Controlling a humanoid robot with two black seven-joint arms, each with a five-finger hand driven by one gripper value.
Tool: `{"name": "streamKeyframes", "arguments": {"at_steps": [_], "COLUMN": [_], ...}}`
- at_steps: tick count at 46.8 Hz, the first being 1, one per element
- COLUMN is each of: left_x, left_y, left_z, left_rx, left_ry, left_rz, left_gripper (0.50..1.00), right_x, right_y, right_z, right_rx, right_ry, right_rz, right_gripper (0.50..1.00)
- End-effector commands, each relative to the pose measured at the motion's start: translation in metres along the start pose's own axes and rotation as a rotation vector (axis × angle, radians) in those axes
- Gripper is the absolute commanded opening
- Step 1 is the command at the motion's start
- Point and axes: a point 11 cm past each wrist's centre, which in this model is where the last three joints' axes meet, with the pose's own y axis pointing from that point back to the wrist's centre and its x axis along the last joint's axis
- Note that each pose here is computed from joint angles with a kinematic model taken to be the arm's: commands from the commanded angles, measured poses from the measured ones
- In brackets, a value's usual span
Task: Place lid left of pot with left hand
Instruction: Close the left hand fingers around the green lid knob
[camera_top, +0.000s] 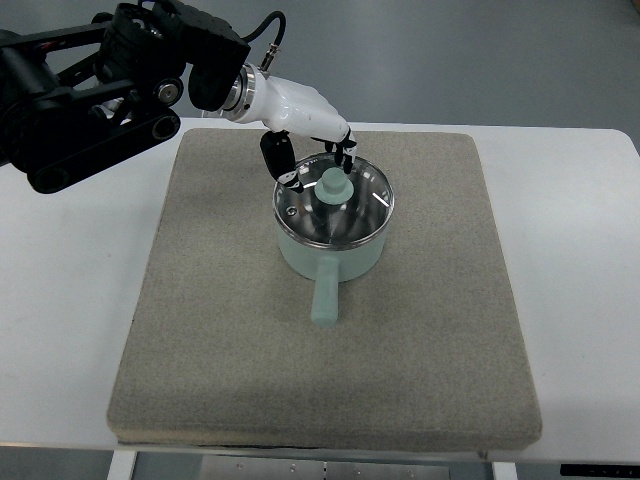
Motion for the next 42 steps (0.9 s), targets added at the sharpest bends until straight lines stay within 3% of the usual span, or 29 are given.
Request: {"name": "streamKeyframes", "arguments": {"at_steps": [1, 32, 42], "left_x": [-0.0040, -0.0039, -0.0052], "left_y": [-0.0020, -0.0049, -0.0076], "left_z": [0.0000, -0.0029, -0.0005], "left_rx": [0.000, 0.011, 0.004], "left_ry": [0.003, 0.009, 0.011], "left_rz": [-0.007, -0.008, -0.011], "left_gripper": [0.771, 0.761, 0.724], "right_x": [0.0000, 0.0000, 0.0000], "right_y": [0.0000, 0.0000, 0.0000], "right_z": [0.0000, 0.0000, 0.0000], "right_rx": [0.000, 0.000, 0.000], "right_ry": [0.000, 0.000, 0.000], "right_rz": [0.000, 0.000, 0.000], "right_gripper": [0.923, 0.921, 0.921]}}
